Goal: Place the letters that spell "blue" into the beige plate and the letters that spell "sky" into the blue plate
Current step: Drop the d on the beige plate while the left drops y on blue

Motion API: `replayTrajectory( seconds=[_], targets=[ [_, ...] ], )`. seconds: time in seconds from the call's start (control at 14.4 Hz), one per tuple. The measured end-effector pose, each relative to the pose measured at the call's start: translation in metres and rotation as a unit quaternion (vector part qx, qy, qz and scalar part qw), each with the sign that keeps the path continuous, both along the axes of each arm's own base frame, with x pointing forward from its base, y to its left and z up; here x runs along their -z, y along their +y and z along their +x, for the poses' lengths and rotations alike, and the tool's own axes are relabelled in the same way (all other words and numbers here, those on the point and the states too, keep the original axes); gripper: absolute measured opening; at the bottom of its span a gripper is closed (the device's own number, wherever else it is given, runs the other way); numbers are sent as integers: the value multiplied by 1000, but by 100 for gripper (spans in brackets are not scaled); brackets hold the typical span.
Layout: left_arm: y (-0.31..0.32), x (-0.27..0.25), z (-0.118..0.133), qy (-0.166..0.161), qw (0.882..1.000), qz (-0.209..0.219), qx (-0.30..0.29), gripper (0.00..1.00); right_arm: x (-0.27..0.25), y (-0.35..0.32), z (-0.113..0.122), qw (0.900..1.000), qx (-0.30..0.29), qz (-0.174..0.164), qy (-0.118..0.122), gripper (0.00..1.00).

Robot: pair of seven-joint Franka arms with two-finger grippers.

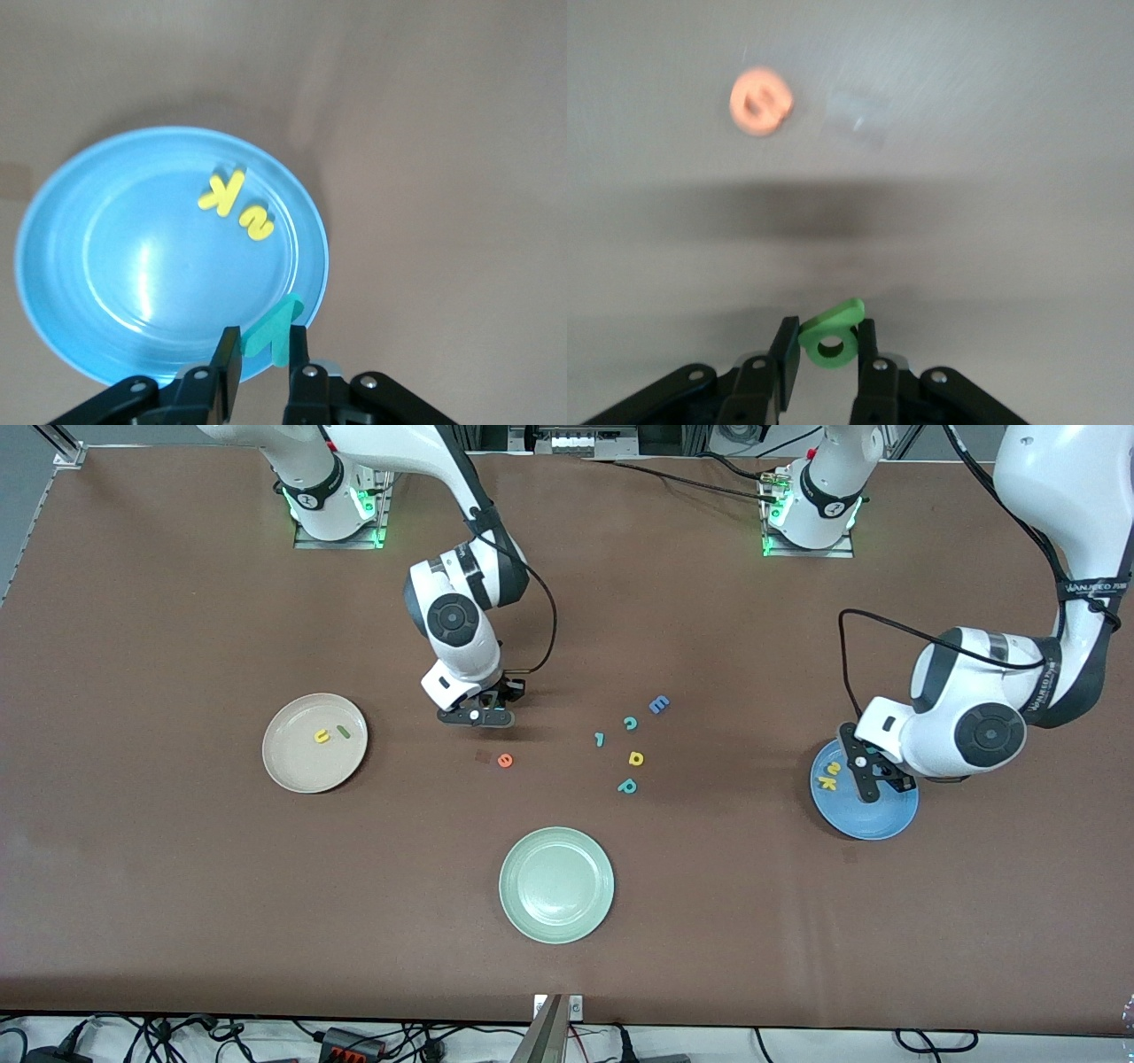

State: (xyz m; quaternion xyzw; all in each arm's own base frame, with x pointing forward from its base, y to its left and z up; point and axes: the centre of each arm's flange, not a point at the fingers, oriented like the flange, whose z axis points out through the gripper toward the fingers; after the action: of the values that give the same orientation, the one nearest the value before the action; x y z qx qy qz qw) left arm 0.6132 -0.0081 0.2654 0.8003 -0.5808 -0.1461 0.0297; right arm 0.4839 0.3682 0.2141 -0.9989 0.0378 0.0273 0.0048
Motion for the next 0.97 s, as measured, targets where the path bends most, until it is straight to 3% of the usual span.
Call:
replayTrajectory(
  seconds=[0.21,0.42,0.62,0.97],
  targets=[
    [12,21,-1,9,1000,-7,-12,44,-28,-65,36,1000,17,-18,20,30],
    [12,19,2,6,1000,-9,-12,72,-48,-164,67,997,5,-38,60,30],
    [7,4,3,10,999,-13,-49,99,-47,-236,79,996,-11,-34,83,30],
    [-7,-60,0,19,983,32,-180,100,-21,-312,86,993,-39,-37,101,30]
  ],
)
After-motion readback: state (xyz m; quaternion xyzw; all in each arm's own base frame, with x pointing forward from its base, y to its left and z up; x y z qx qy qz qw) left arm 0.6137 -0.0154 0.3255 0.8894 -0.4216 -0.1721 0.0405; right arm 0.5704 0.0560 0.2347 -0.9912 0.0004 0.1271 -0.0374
